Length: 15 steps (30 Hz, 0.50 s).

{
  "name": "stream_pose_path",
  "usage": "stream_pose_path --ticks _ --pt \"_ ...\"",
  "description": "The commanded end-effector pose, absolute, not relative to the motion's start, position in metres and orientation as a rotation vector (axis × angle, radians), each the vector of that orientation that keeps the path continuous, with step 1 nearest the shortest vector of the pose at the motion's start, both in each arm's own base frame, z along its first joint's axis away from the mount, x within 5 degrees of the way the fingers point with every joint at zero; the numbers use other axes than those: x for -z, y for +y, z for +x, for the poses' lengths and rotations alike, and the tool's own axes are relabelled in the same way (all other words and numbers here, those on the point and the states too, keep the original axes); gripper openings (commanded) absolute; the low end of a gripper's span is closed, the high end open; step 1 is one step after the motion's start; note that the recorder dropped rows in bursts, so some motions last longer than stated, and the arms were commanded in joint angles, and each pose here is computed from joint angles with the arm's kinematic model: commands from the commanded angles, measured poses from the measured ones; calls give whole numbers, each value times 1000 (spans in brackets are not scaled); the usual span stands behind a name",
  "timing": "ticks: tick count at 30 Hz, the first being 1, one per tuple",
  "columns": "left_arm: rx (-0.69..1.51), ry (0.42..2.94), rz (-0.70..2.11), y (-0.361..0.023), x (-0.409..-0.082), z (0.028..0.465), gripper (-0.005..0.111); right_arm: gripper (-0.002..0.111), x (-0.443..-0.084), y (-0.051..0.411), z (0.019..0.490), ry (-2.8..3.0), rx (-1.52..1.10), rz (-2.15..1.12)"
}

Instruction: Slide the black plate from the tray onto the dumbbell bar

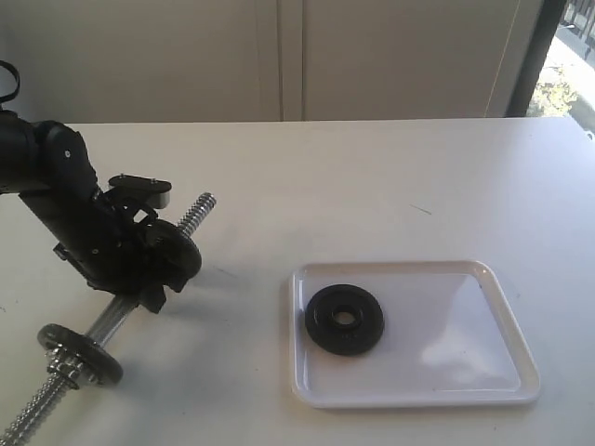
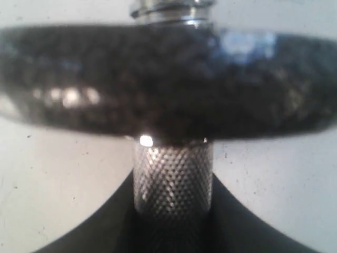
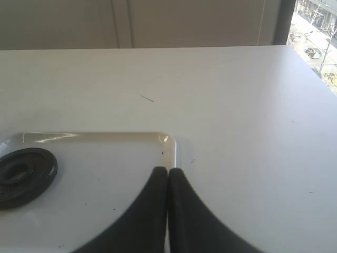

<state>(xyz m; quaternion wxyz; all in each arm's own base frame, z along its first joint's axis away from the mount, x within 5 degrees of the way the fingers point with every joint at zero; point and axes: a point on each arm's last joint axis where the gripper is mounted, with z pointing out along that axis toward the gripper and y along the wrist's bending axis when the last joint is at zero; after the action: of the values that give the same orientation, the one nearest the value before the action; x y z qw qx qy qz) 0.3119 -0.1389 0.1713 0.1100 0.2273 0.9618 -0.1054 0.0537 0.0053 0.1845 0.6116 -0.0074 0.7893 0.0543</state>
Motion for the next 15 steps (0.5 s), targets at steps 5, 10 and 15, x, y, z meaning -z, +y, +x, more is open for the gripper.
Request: stream_pose_path --ticks 5,10,15 --pt "355 2730 733 -138 -213 302 0 0 -184 5 54 1806 -123 -6" --pt "435 2699 808 -142 -219 296 0 0 -184 5 54 1806 -123 -6" --pt "476 2697 835 -144 -220 294 0 0 -184 5 54 1806 -123 -6"
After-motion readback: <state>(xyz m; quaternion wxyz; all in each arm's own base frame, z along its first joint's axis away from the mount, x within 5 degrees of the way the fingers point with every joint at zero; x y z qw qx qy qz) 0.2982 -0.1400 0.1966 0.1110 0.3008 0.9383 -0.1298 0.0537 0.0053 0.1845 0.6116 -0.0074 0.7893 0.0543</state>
